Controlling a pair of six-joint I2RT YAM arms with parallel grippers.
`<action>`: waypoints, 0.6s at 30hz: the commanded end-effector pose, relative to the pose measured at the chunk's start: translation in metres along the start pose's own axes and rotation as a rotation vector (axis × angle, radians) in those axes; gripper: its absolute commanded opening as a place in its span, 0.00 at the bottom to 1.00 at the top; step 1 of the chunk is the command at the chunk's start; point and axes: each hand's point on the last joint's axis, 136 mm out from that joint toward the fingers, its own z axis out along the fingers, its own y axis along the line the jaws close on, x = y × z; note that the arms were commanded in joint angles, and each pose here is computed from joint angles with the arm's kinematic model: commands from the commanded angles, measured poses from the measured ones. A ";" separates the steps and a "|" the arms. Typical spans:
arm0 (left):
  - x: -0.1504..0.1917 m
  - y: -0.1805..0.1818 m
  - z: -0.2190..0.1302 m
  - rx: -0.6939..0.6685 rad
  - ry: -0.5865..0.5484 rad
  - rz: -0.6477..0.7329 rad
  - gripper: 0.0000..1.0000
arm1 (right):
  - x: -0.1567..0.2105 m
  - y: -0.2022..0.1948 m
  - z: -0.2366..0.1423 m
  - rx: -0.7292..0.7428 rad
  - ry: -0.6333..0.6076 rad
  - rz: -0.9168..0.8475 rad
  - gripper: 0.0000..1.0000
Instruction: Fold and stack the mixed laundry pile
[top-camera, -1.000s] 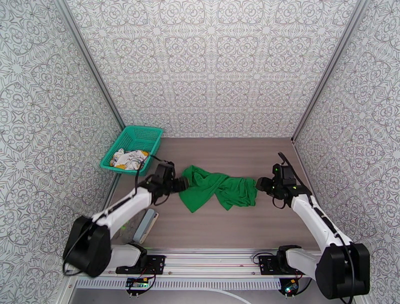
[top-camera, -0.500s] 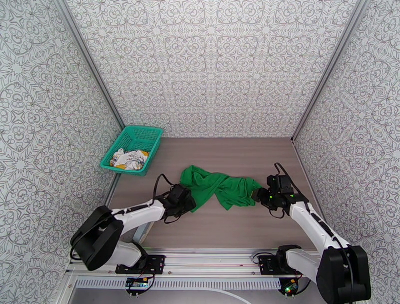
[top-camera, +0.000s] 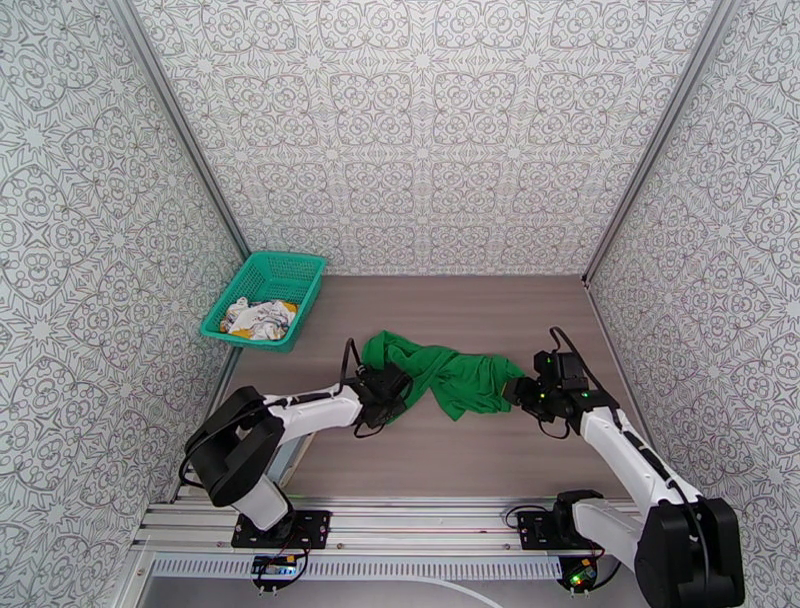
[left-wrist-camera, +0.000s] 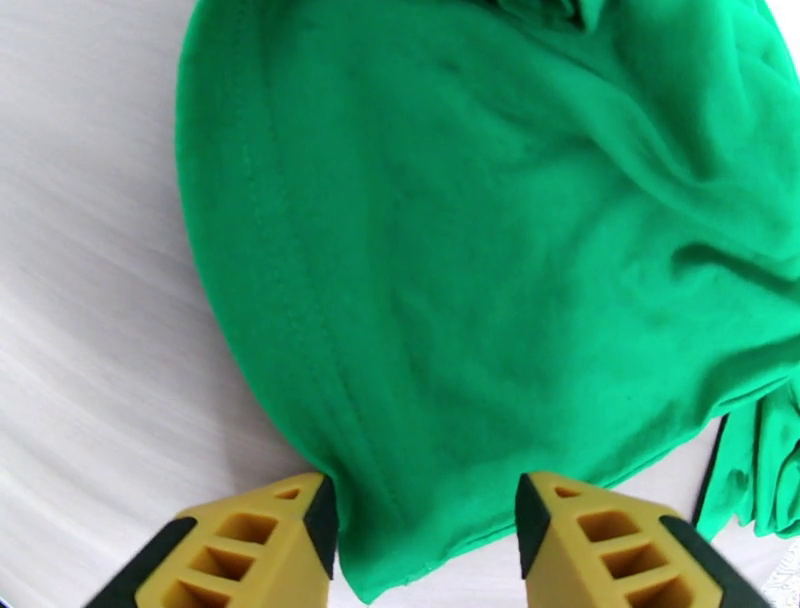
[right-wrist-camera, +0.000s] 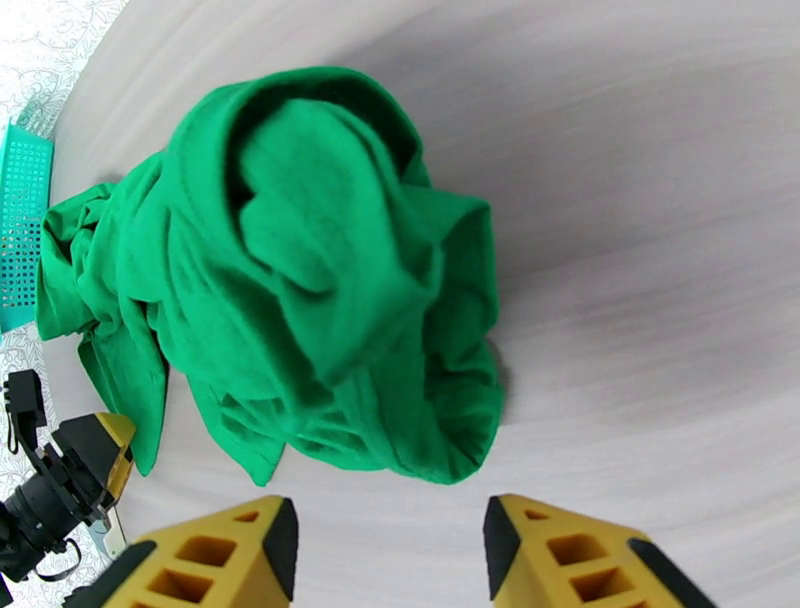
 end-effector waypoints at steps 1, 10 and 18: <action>0.024 0.007 -0.001 -0.049 0.060 0.007 0.55 | 0.006 0.002 -0.007 0.004 0.017 0.017 0.56; 0.036 0.002 0.003 -0.050 0.088 0.031 0.63 | 0.027 0.000 0.016 -0.017 0.078 0.032 0.57; 0.027 0.007 0.016 -0.060 0.058 0.027 0.33 | 0.019 0.012 0.055 -0.028 0.091 0.009 0.53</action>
